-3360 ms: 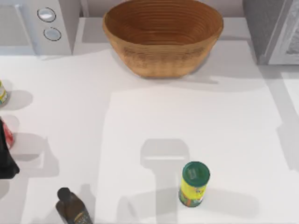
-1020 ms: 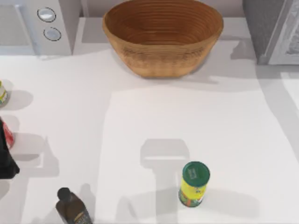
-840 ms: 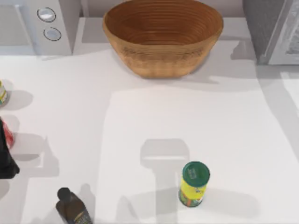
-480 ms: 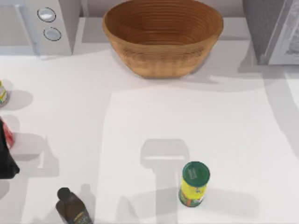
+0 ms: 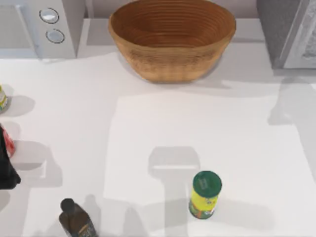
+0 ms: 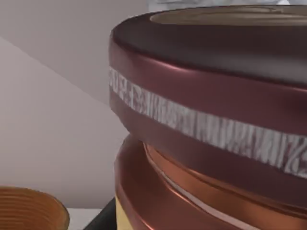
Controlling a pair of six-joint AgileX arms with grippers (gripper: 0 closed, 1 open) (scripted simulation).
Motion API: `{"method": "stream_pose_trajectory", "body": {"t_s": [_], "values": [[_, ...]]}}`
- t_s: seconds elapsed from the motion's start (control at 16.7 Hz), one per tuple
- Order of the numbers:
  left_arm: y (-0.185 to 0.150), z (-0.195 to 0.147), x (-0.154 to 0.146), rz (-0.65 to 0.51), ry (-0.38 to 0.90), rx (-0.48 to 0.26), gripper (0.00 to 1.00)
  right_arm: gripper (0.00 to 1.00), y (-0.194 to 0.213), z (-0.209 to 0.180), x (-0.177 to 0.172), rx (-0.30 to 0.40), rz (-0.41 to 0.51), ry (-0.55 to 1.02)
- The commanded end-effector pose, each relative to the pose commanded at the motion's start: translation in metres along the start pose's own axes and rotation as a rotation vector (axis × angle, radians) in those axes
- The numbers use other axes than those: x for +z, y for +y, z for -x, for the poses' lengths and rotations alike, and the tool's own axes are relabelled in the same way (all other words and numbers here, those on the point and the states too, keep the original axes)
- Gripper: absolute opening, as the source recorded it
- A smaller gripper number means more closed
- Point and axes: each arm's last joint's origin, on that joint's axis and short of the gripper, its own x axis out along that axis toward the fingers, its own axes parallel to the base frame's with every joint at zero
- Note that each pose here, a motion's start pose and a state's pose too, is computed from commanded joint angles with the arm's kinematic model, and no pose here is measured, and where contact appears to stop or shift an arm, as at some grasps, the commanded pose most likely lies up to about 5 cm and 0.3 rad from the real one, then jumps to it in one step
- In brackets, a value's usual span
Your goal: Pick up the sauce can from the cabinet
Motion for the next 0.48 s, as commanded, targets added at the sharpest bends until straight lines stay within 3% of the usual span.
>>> {"method": "stream_pose_trajectory", "body": {"t_s": [0.3, 0.48], "values": [[0.0, 0.0, 0.0, 0.0, 0.0, 0.0, 1.0, 0.0, -0.007, 0.017, -0.134, 0.003, -0.001, 0.038], [0.0, 0.0, 0.0, 0.0, 0.0, 0.0, 1.0, 0.0, -0.009, 0.022, -0.19, 0.004, -0.004, 0.005]]}}
